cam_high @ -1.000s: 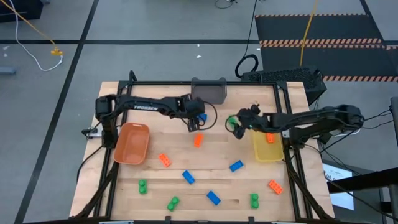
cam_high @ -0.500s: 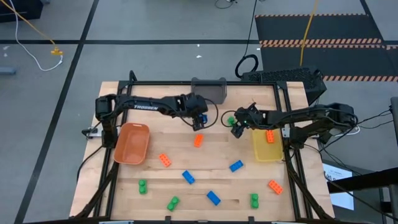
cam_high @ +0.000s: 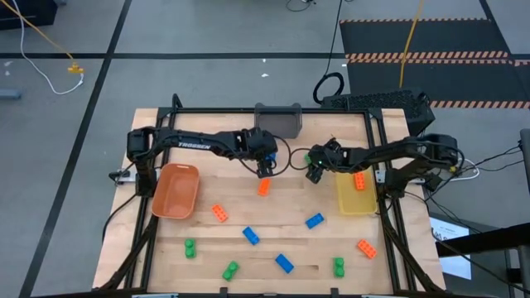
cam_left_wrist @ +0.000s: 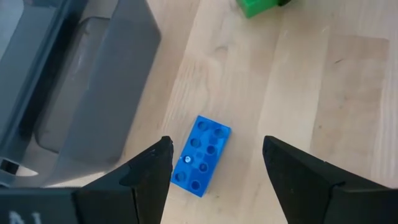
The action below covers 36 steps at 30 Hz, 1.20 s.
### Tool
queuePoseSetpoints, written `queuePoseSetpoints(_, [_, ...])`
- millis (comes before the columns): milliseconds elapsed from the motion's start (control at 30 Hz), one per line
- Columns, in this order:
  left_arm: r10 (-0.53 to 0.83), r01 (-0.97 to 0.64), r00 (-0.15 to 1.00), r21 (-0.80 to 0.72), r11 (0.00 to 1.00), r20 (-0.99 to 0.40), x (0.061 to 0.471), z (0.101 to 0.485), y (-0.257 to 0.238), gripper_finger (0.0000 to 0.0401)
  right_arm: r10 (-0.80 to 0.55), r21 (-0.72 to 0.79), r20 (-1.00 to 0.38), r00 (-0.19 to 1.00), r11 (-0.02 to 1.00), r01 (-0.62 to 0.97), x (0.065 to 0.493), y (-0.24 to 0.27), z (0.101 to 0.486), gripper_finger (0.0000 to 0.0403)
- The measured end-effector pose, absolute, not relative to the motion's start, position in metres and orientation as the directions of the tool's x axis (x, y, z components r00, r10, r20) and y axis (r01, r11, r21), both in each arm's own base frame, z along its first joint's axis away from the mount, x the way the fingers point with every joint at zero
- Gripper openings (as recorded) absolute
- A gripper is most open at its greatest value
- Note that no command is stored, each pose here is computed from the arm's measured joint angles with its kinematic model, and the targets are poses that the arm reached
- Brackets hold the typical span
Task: Sort & place blocks by color
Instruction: Put the green game piece into the orange bin
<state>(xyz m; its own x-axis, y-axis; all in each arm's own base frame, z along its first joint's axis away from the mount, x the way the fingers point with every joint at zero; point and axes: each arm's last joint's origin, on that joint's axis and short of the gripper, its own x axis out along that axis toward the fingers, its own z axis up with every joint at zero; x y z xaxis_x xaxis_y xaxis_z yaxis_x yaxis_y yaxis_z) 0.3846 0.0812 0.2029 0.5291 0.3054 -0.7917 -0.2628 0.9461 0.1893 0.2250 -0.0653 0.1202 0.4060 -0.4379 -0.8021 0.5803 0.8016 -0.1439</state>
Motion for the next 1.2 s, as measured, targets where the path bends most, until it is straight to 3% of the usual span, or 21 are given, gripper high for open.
queuePoseSetpoints(133, [0.304,-0.265,0.533,0.185,0.946,-0.79,0.385,0.203,0.079,0.0248,-0.403,-0.108,-0.814,0.42,0.814,0.571,0.228,-0.067,0.116,0.0264])
queuePoseSetpoints(267, [0.327,-0.277,0.631,0.19,0.942,-0.703,0.394,0.211,0.084,0.0248,-0.404,-0.112,-0.812,0.422,0.817,0.566,0.228,-0.068,0.115,0.0245])
queuePoseSetpoints(367, [0.327,-0.299,0.706,0.154,0.942,-0.628,0.4,0.219,0.088,0.0248,-0.403,-0.12,-0.801,0.442,0.832,0.541,0.229,-0.068,0.117,0.0211])
queuePoseSetpoints(567, [0.181,-0.178,0.861,0.052,0.983,-0.476,0.407,0.227,0.096,0.0248,-0.406,-0.143,-0.794,0.452,0.848,0.51,0.23,-0.068,0.118,0.0118])
queuePoseSetpoints(733, [0.145,-0.166,0.901,-0.016,0.986,-0.409,0.396,0.214,0.111,0.0248,-0.406,-0.166,-0.793,0.454,0.861,0.48,0.229,-0.068,0.12,0.0117])
queuePoseSetpoints(833, [0.126,-0.15,0.885,-0.018,0.989,-0.448,0.39,0.202,0.111,0.0248,-0.408,-0.182,-0.778,0.478,0.874,0.45,0.229,-0.068,0.126,0.0117])
queuePoseSetpoints(1033, [0.083,0.002,0.863,0.167,0.986,-0.499,0.388,0.191,0.094,0.0248,-0.339,-0.154,-0.67,0.661,0.934,0.323,0.233,-0.061,0.154,0.0117])
queuePoseSetpoints(1200, [0.071,0.059,0.882,0.258,0.964,-0.466,0.393,0.194,0.08,0.0248,-0.331,-0.24,-0.578,0.746,0.943,0.232,0.233,-0.051,0.176,0.0117])
